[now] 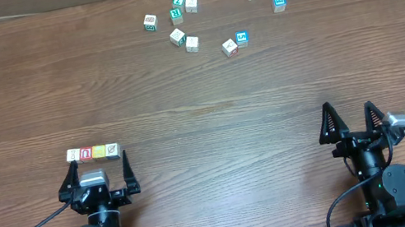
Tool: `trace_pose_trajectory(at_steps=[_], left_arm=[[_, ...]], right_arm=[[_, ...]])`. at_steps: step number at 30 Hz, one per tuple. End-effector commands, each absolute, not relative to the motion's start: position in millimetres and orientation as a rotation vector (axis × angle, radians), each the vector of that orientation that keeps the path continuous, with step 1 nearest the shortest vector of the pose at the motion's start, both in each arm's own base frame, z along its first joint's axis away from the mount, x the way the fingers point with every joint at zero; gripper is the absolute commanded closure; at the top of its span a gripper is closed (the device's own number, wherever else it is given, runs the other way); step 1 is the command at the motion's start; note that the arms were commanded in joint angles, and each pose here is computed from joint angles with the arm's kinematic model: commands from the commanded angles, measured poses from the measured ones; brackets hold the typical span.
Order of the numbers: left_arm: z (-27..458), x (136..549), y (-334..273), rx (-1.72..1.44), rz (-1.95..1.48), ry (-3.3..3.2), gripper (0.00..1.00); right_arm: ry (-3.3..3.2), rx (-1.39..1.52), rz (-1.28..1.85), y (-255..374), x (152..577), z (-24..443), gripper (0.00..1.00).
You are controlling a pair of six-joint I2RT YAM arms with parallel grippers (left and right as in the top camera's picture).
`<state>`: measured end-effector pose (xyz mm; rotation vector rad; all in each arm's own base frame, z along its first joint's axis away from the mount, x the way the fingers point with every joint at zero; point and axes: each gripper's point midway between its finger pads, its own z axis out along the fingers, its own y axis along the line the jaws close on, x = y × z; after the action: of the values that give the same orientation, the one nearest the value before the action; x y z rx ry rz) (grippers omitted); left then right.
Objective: Form a horizontal line
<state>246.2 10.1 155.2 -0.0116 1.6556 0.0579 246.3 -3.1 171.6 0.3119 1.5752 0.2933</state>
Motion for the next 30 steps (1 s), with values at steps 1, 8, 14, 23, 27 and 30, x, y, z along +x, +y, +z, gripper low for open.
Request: trace_pose_trajectory(at_steps=[1,8,14,23,27,30], left_arm=[[156.5,245.9,9.9,0.002,0.076,1.646,0.0],[156.5,245.9,9.9,0.002,0.076,1.646,0.0],[156.5,245.8,10.7,0.0,0.078,1.646,0.0],[156.2,245.8,12.4,-0.006,0.083,1.647,0.01],[156.2,245.8,12.3,-0.006,0.083,1.647,0.0],[156.2,245.8,12.4,-0.006,0.083,1.647,0.01]], right_arm=[[1.571,0.311,0.28,-4.7,246.4,169.8,0.0],[1.571,0.311,0.28,-4.7,246.4,169.8,0.0],[1.571,0.311,0.281,-4.6,246.4,169.8,0.0],[1.571,0.311,0.28,-4.7,246.4,169.8,0.0],[1.571,0.311,0.28,-4.7,246.4,169.8,0.0],[1.571,0.311,0.28,-4.7,246.4,169.8,0.0]])
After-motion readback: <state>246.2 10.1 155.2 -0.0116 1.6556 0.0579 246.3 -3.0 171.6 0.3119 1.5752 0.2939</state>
